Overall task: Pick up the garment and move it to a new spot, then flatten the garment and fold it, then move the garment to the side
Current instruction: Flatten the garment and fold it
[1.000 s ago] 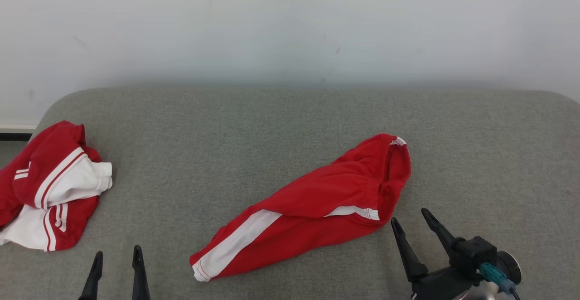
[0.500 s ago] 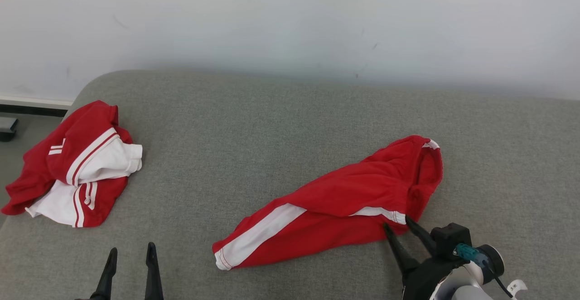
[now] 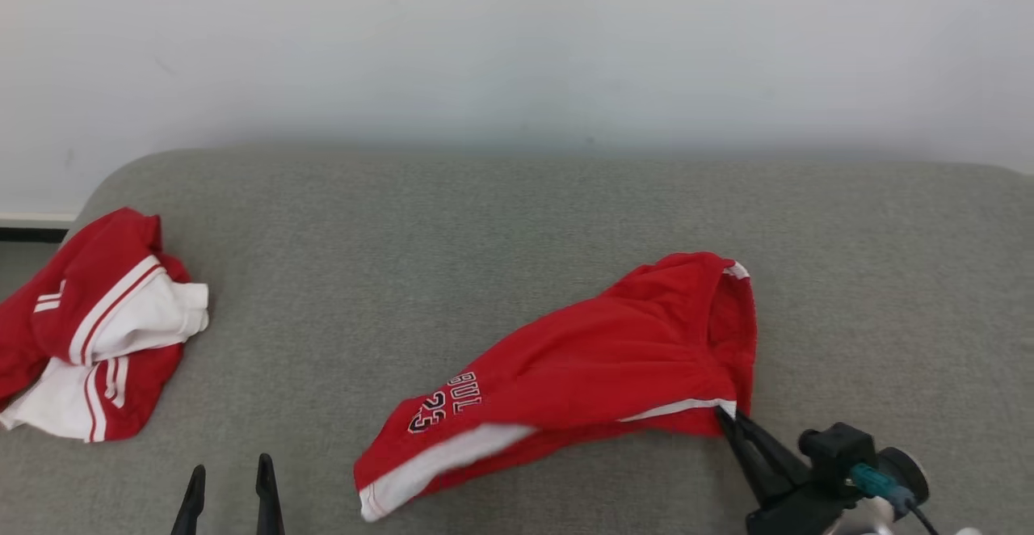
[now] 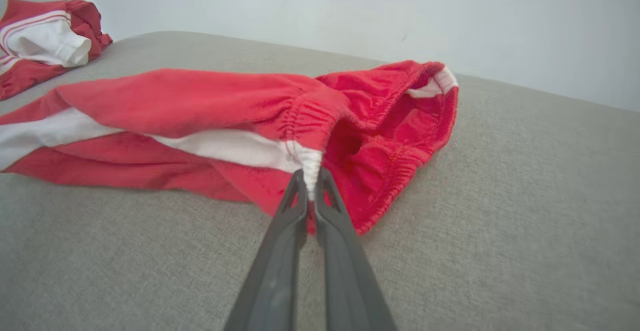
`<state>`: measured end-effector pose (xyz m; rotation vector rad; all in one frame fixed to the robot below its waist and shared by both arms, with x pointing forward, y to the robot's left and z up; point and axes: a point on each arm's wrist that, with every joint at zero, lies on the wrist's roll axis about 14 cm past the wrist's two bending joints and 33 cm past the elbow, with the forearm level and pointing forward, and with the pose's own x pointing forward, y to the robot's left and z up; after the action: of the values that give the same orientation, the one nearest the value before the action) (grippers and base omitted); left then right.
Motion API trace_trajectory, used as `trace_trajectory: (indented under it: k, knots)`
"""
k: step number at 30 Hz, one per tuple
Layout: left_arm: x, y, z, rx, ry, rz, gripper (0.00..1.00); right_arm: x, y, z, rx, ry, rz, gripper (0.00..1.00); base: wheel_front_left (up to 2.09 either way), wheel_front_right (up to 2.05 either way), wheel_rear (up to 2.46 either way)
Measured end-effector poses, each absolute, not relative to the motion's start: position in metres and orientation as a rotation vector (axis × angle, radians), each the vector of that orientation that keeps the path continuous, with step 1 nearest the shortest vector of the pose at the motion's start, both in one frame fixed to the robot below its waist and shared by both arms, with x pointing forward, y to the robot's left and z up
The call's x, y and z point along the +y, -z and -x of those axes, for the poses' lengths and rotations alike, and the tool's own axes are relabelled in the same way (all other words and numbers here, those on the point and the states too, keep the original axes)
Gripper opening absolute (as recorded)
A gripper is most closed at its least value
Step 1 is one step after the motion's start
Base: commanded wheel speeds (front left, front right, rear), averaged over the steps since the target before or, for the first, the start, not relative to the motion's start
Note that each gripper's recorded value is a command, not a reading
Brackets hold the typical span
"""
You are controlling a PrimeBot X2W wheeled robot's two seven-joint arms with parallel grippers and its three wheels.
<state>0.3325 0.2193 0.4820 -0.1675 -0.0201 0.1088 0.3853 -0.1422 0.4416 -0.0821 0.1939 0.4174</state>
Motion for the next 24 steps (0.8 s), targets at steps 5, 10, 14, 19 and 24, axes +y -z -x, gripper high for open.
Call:
trace_trajectory:
  k: [5,10,14,19,24]
  knots:
    - [0.207,-0.481,-0.339,-0.013,-0.069,0.169,1.0,-0.163,-0.453,-0.365,0.163,-0.399,0.079,0.0,0.0,0.0,0.0]
    - [0.2,-0.48,-0.345,-0.008,-0.046,0.171,1.0,-0.177,-0.441,-0.339,0.242,-0.375,0.046,0.0,0.0,0.0,0.0]
    - [0.197,-0.478,-0.346,-0.003,-0.036,0.173,1.0,-0.181,-0.44,-0.33,0.258,-0.36,0.024,1.0,0.0,0.0,0.0]
    - [0.197,-0.48,-0.345,-0.007,-0.037,0.173,1.0,-0.176,-0.455,-0.329,0.195,-0.362,-0.007,1.0,0.0,0.0,0.0]
    - [0.201,-0.484,-0.344,-0.022,-0.048,0.169,1.0,-0.174,-0.477,-0.334,0.093,-0.35,-0.006,1.0,0.0,0.0,0.0]
